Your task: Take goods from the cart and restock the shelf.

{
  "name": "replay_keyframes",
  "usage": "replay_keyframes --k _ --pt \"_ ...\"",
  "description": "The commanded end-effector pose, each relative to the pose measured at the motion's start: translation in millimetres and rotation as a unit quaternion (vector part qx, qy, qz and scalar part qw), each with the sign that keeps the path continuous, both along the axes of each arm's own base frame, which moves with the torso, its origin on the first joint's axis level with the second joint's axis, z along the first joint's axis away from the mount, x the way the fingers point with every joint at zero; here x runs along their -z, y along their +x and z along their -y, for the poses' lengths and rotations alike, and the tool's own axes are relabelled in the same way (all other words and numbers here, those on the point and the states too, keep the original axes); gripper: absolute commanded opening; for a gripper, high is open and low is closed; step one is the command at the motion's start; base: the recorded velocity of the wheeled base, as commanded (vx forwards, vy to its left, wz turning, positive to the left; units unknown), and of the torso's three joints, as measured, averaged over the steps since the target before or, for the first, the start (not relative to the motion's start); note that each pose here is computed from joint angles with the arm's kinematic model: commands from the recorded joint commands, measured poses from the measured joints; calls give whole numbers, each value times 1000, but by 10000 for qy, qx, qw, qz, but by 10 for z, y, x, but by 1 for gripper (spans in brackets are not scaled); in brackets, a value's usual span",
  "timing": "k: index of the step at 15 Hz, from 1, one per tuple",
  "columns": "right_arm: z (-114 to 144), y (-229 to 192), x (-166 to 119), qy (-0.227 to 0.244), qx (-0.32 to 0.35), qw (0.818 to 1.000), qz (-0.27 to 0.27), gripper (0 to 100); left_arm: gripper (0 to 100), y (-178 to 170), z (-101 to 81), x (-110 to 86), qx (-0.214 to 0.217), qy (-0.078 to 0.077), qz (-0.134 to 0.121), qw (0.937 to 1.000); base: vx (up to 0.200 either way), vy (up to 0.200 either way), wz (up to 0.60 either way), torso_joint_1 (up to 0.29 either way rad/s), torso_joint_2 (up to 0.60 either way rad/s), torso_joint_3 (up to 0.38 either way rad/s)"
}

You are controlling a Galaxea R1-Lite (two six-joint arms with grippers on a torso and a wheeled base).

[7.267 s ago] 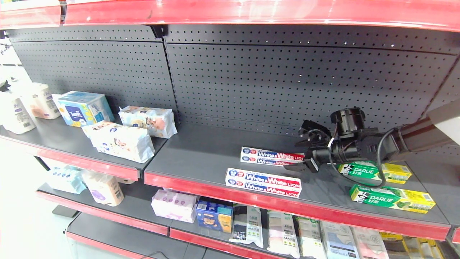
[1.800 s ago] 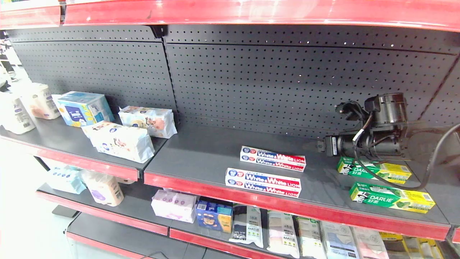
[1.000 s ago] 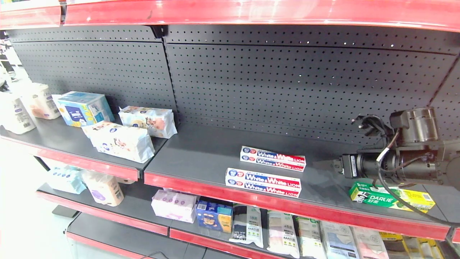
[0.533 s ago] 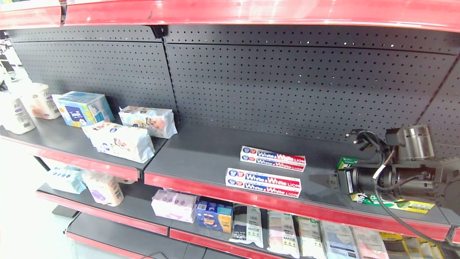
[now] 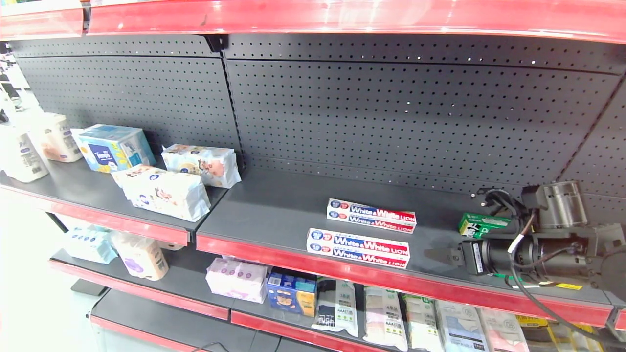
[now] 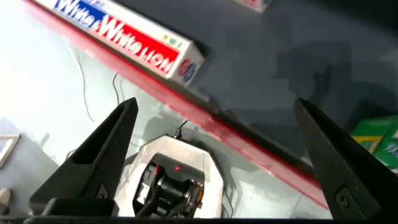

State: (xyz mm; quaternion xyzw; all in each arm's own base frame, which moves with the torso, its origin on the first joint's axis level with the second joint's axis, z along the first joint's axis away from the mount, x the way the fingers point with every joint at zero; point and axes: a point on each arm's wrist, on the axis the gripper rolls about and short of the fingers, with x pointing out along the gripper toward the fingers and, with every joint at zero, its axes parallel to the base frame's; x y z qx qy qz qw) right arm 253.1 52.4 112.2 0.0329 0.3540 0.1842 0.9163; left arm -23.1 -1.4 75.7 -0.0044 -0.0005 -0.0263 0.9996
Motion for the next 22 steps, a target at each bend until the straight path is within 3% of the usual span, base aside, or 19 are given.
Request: replay_keyframes --k 1,10,22 --pt "20 147 63 -10 124 9999 -92 100 100 1 0 0 -2 -1 -6 10000 0 0 0 0 0 0" --pt "-314 373 217 -289 61 9995 -133 100 100 1 0 0 -2 -1 -6 10000 0 0 0 0 0 0" --pt "-311 488 234 -182 742 9969 -202 100 100 1 0 0 -2 -1 -6 10000 0 0 0 0 0 0"
